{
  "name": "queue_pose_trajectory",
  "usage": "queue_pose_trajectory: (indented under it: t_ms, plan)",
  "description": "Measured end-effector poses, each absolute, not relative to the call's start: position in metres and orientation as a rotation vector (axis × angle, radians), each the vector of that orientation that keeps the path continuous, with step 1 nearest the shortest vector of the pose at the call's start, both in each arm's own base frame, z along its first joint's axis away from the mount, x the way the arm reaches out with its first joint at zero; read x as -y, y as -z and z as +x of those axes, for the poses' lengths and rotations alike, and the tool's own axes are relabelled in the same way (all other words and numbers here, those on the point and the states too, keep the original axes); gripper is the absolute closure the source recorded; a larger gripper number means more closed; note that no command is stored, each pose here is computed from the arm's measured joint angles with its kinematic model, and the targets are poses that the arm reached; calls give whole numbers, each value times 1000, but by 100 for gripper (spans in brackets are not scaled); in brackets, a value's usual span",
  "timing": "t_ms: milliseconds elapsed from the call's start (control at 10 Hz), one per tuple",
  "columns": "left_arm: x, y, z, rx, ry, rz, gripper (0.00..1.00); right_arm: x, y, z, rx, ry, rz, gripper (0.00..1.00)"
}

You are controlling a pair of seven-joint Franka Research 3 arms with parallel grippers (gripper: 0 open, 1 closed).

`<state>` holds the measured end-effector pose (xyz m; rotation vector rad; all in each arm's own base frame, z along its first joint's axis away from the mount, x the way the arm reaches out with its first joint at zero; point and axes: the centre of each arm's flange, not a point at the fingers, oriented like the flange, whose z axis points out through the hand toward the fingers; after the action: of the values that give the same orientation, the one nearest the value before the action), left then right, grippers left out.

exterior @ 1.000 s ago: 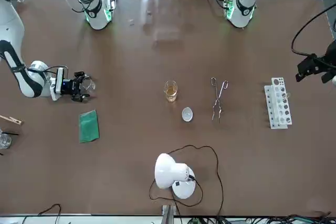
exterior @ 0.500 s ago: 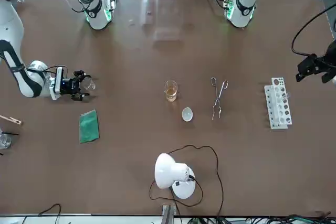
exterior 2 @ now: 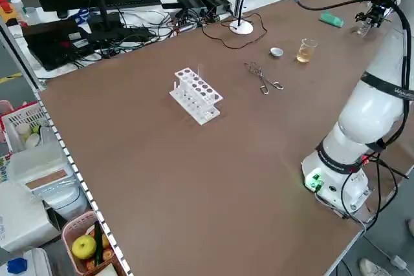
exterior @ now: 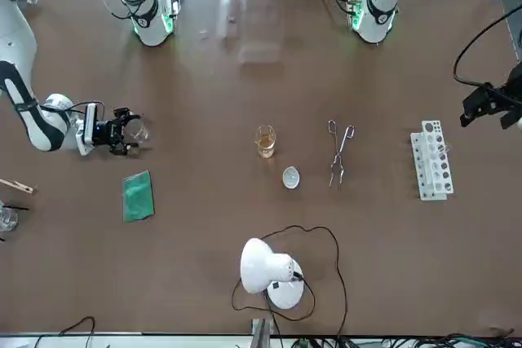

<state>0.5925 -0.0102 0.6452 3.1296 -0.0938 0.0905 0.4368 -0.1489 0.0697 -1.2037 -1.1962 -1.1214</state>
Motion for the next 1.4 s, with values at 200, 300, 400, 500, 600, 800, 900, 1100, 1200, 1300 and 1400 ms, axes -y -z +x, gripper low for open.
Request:
queue_pose_trajectory:
  t_ms: [200,300,400,500,600,800,900,1100,1200,1300,1400]
  plan:
    - [10,-645,593,94,-91,3130,0,149,-72,436,1170,1100,-1207,0]
    - [10,-645,593,93,-91,3130,0,150,-77,436,1152,1075,-1219,0]
    - [10,-645,593,93,-91,3130,0,152,-88,438,1142,1048,-1231,0]
    - [10,-645,593,93,-91,3130,0,155,-102,439,1135,1015,-1251,0]
    - [10,-645,593,93,-91,3130,0,157,-118,441,1128,975,-1278,0]
    - [10,-645,593,93,-91,3130,0,161,-151,448,1124,894,-1341,0]
    - [10,-645,593,93,-91,3130,0,162,-168,454,1122,850,-1378,0]
    - [10,-646,592,93,-92,3130,0,157,-207,467,1106,737,-1469,0]
    - [10,-646,592,93,-93,3130,0,152,-230,474,1093,684,-1520,0]
    - [10,-646,592,93,-93,3130,0,144,-258,482,1076,629,-1580,0]
    - [10,-646,592,93,-93,3130,0,134,-286,491,1054,580,-1644,0]
